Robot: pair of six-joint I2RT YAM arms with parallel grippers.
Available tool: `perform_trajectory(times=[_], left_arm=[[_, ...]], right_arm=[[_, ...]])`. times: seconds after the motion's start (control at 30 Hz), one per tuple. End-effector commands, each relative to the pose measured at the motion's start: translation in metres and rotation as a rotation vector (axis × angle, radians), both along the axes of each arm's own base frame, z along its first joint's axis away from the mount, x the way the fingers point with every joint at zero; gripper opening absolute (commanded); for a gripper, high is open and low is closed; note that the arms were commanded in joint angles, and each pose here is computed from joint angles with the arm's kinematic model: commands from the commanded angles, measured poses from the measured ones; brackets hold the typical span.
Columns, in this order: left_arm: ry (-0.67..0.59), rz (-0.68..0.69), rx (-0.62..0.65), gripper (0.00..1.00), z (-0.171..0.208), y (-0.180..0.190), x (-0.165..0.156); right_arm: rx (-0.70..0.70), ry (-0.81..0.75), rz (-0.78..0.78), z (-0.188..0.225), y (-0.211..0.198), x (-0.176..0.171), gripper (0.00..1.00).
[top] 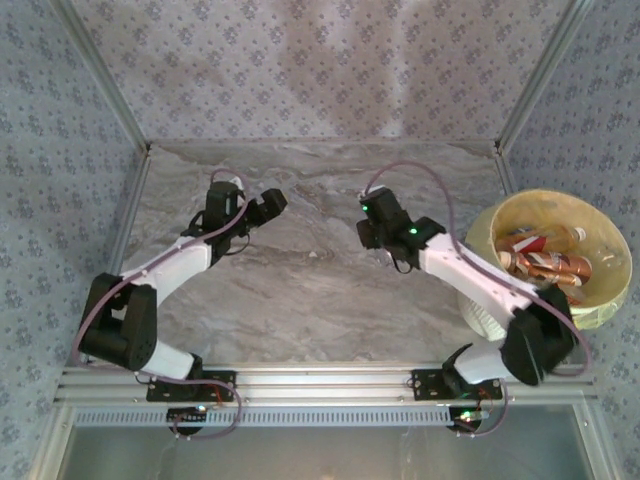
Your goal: Put the plastic bottles in the bin
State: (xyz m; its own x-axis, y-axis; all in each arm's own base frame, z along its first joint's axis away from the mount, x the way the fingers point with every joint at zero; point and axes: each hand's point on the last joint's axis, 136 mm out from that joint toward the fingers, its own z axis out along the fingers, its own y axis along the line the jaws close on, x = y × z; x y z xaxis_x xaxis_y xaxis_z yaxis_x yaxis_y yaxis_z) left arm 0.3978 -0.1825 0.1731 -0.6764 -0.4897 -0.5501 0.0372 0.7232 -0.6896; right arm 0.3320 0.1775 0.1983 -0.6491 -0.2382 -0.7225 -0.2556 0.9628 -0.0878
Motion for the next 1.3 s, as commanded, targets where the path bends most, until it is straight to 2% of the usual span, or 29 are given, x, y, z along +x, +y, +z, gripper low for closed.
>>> perform_trajectory(times=[0.0,0.27,0.4,0.53,0.6,0.7,0.87,1.0,1.17,1.27], left_arm=[[-0.033,0.011,0.033,0.98,0.008,0.007,-0.005],[-0.045,0.009,0.002,0.98,0.013,0.003,-0.002],[-0.043,0.010,0.000,0.98,0.012,0.002,0.001],[-0.040,-0.001,-0.013,0.98,0.013,-0.003,0.004],[-0.036,0.001,-0.017,0.98,0.012,-0.003,0.006],[-0.027,-0.005,-0.032,0.98,0.008,-0.007,0.009],[0.002,-0.044,-0.063,0.98,0.001,-0.018,0.013],[0.016,-0.042,-0.077,0.98,-0.005,-0.020,0.014],[0.023,-0.055,-0.077,0.98,-0.005,-0.024,0.012],[0.034,-0.062,-0.067,0.98,-0.006,-0.026,0.011]], right_arm=[[-0.009,-0.149,-0.034,0.053,-0.024,-0.008,0.44],[0.056,-0.360,-0.110,0.172,-0.088,-0.051,0.43],[0.119,-0.455,-0.309,0.219,-0.146,-0.062,0.43],[0.246,-0.531,-0.592,0.248,-0.208,-0.078,0.52],[0.288,-0.543,-0.703,0.254,-0.230,-0.088,0.56],[0.363,-0.531,-0.802,0.254,-0.249,-0.093,0.52],[0.575,-0.476,-0.951,0.231,-0.270,-0.080,0.50],[0.744,-0.552,-1.058,0.223,-0.292,-0.073,0.48],[0.848,-0.600,-1.160,0.207,-0.313,-0.067,0.50],[0.875,-0.590,-1.292,0.189,-0.325,-0.077,0.53]])
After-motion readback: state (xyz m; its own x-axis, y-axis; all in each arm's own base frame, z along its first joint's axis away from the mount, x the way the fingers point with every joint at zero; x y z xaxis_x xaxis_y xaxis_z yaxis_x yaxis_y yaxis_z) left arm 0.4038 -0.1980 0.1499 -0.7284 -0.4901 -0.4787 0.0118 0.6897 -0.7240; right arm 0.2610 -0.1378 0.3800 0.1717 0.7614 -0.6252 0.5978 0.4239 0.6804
